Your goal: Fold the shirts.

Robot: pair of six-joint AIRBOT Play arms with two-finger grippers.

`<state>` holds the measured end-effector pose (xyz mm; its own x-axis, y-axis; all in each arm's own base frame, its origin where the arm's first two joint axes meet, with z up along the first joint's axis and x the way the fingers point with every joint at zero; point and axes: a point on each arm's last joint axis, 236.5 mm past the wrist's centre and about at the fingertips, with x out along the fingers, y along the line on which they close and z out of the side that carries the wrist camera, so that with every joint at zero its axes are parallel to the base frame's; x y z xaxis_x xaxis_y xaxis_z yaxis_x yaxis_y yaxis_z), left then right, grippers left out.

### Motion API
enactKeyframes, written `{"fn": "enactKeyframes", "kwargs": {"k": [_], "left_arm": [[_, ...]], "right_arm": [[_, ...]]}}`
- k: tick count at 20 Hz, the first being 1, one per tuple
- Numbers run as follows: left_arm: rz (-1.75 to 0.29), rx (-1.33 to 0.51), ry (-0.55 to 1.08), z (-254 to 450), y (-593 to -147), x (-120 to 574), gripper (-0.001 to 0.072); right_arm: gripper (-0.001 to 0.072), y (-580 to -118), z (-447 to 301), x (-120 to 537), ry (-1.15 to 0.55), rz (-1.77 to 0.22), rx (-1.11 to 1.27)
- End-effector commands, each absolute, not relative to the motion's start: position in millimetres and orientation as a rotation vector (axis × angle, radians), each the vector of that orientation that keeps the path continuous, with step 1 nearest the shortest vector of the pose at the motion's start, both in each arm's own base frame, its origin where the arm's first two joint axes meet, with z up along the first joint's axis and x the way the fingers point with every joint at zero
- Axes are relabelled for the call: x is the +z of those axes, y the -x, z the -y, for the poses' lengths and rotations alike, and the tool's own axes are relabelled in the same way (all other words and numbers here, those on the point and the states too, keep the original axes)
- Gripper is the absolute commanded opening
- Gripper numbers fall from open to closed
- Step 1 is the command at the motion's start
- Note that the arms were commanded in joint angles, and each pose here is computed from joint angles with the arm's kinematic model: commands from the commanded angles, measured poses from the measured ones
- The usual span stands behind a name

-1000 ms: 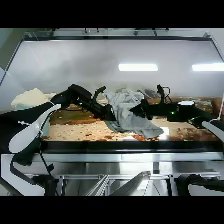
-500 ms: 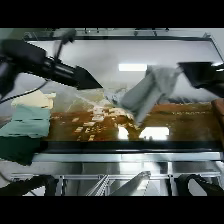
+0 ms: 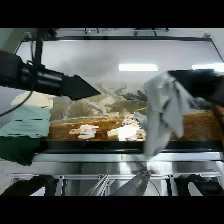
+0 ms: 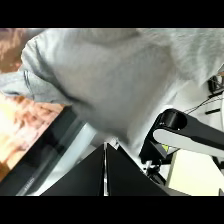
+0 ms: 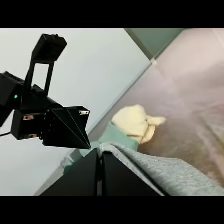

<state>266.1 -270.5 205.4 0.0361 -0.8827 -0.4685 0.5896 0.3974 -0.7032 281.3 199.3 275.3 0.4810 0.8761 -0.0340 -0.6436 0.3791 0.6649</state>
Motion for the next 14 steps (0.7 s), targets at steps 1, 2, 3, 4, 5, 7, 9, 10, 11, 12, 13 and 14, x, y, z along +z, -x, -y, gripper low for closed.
{"fn": "enactKeyframes", "kwargs": {"k": [1, 2, 3, 4, 5, 7, 9, 10, 11, 12, 13, 14], "left_arm": [[-1.117, -1.128, 0.417, 279, -262, 154, 0.0012], [-1.154, -1.118, 0.43, 279, -261, 140, 0.0012], [-1.19, -1.107, 0.44, 279, -262, 124, 0.0012], [-1.224, -1.102, 0.445, 279, -262, 111, 0.0012], [-1.253, -1.101, 0.45, 278, -261, 100, 0.0012], [-1.317, -1.101, 0.467, 276, -261, 84, 0.0012], [-1.375, -1.093, 0.496, 268, -263, 73, 0.0013], [-1.401, -1.089, 0.514, 261, -265, 68, 0.0015], [-1.421, -1.082, 0.535, 252, -267, 66, 0.0206], [-1.435, -1.07, 0.56, 242, -270, 64, 0.0479], [-1.434, -1.05, 0.584, 233, -276, 63, 0.0677], [-1.421, -1.024, 0.604, 225, -284, 61, 0.072]], "right_arm": [[0.0013, -312, -264, 198, -0.557, -0.594, 0.974], [0.0013, -320, -286, 170, -0.532, -0.64, 0.972], [0.0013, -327, -306, 138, -0.52, -0.7, 0.952], [0.0013, -331, -322, 106, -0.516, -0.766, 0.932], [0.0013, -333, -333, 81, -0.508, -0.82, 0.919], [0.0132, -332, -346, 45, -0.484, -0.904, 0.933], [0.0432, -328, -342, 37, -0.494, -0.955, 0.961], [0.0302, -329, -332, 41, -0.502, -0.964, 0.975], [0.0279, -332, -315, 46, -0.503, -0.966, 0.978], [0.0282, -337, -290, 52, -0.515, -0.983, 0.954], [0.0298, -342, -260, 52, -0.517, -1.011, 0.9], [0.0397, -347, -221, 47, -0.516, -1.056, 0.804]]}}
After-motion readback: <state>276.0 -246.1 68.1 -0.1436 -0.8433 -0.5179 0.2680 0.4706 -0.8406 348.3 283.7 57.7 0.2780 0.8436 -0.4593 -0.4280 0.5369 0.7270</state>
